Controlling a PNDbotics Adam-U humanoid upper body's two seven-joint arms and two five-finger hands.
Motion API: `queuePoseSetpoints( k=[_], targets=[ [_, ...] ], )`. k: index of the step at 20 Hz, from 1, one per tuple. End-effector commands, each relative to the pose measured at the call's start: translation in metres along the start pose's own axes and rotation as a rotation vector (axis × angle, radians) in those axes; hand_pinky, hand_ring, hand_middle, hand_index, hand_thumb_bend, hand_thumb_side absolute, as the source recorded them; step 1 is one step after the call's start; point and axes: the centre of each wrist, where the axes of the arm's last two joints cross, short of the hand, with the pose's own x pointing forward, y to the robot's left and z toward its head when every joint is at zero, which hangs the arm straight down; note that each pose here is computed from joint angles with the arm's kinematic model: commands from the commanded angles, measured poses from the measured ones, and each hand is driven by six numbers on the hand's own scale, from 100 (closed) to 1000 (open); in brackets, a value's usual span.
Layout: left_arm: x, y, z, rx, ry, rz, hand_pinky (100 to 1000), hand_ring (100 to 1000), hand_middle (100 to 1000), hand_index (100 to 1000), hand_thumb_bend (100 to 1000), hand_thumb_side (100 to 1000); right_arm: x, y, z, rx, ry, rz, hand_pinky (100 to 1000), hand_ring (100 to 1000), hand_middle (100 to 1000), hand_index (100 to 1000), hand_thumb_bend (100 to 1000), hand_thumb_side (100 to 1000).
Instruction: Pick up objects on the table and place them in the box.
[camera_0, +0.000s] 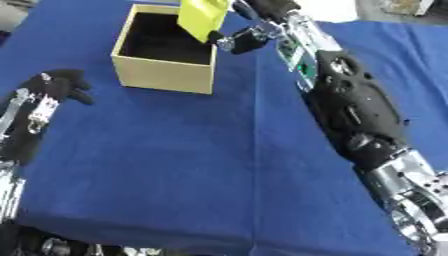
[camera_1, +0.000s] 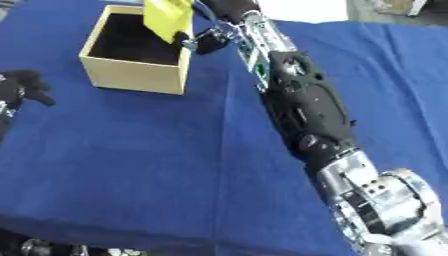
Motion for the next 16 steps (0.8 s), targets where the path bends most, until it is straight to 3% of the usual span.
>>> queuePoseSetpoints(
  k=[1,2,5,9,12,16],
  targets=[
    [0.007,0.001,-0.005,-0.015,-0.028,-0.002,1000,597,626,780,287,702,0.011,-0.007,-0.012,-0.004,-0.052,0.031,655,712,505,615,440,100],
    [0.007,0.0,-0.005,-0.017,-0.03,-0.001,1000,597,626,780,286,703,0.013,-0.005,-0.013,0.004,-0.059,0.032,659,720,527,636,456,104],
    [0.007,0.0,-0.005,-0.017,-0.03,0.0,1000,596,626,780,285,704,0.015,0.0,-0.012,0.029,-0.075,0.04,692,762,692,787,607,250],
    [0.007,0.0,-0.005,-0.014,-0.027,-0.001,1000,596,627,780,286,705,0.013,-0.002,-0.011,0.025,-0.077,0.048,724,802,814,890,679,207],
    [0.007,0.001,-0.006,-0.013,-0.028,-0.002,1000,596,627,780,285,704,0.009,-0.009,-0.01,-0.022,-0.057,0.04,725,802,820,900,685,173],
    [0.006,0.003,-0.004,-0.001,-0.021,-0.005,1000,596,627,780,284,704,-0.001,-0.018,-0.005,-0.086,-0.022,-0.004,708,770,747,832,629,114]
  ],
)
